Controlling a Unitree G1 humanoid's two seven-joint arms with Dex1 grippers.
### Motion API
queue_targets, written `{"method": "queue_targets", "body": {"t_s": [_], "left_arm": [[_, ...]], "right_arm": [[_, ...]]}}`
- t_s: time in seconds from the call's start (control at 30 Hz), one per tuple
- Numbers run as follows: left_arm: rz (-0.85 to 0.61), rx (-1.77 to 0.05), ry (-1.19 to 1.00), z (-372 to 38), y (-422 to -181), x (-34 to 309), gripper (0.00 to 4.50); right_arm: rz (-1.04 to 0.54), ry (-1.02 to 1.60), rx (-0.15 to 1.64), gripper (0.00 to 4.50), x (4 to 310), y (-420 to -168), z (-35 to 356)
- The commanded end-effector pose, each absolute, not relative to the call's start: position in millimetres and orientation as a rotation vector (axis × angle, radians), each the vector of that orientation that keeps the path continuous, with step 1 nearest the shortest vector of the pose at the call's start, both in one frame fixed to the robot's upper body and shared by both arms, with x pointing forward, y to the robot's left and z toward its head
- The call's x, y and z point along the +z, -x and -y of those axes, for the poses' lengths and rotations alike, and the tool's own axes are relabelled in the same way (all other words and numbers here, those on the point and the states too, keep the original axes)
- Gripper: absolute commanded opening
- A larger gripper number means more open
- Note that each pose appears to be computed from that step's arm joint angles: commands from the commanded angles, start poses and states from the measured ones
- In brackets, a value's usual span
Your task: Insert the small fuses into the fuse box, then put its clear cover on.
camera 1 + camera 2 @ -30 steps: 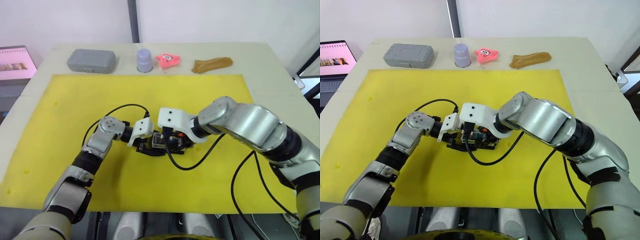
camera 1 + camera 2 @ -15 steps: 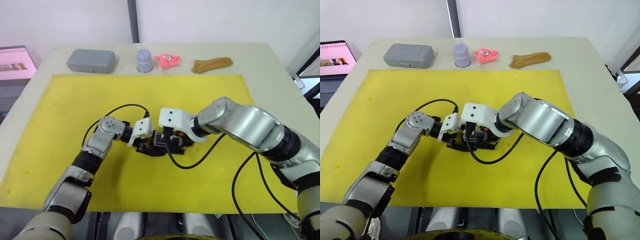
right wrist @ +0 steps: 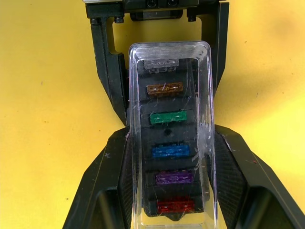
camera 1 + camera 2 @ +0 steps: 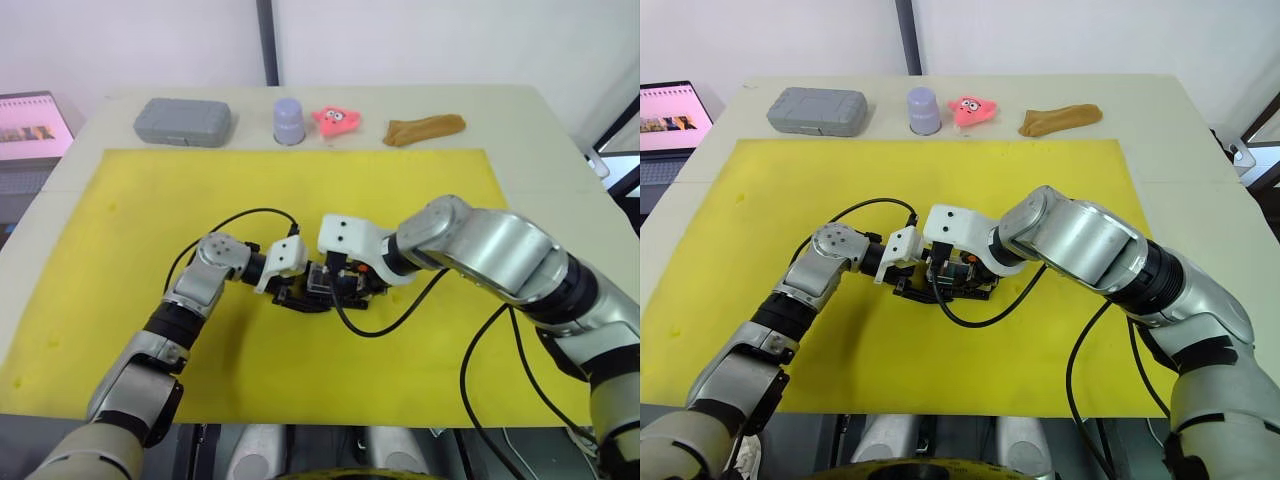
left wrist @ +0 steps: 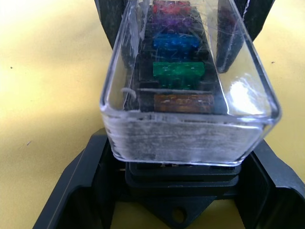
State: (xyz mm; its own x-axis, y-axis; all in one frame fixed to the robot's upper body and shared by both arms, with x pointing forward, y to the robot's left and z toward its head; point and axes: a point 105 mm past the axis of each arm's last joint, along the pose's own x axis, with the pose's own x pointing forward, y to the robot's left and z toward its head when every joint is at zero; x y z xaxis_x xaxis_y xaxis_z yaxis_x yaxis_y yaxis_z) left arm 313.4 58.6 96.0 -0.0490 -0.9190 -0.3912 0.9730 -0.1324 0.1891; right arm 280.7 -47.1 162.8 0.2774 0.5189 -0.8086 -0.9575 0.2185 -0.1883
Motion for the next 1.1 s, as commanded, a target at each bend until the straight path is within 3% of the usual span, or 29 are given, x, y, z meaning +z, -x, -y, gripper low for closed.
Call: {"method": "queue_targets", "body": {"t_s": [0.03,0.2,0.37,0.67,1.1], "left_arm": [[-0.141,-1.623,-0.493,-59.1,-315.4,97.3,2.58],[-0.139,-1.622,-0.493,-58.9,-315.5,97.4,2.58],[-0.138,-1.619,-0.491,-58.5,-315.8,97.5,2.58],[-0.138,-1.616,-0.487,-58.9,-315.4,97.0,2.58],[-0.149,-1.618,-0.485,-60.7,-314.5,94.4,2.58]], "right_arm": [[-0.680,0.800,1.183,1.67,160.8,-273.8,45.1],[-0.670,0.815,1.195,1.67,160.2,-273.2,44.6],[-0.661,0.822,1.194,4.03,161.6,-274.7,44.6],[-0.619,0.812,1.177,4.03,173.2,-280.5,42.5],[-0.515,0.779,1.198,4.03,217.5,-276.7,54.5]]}}
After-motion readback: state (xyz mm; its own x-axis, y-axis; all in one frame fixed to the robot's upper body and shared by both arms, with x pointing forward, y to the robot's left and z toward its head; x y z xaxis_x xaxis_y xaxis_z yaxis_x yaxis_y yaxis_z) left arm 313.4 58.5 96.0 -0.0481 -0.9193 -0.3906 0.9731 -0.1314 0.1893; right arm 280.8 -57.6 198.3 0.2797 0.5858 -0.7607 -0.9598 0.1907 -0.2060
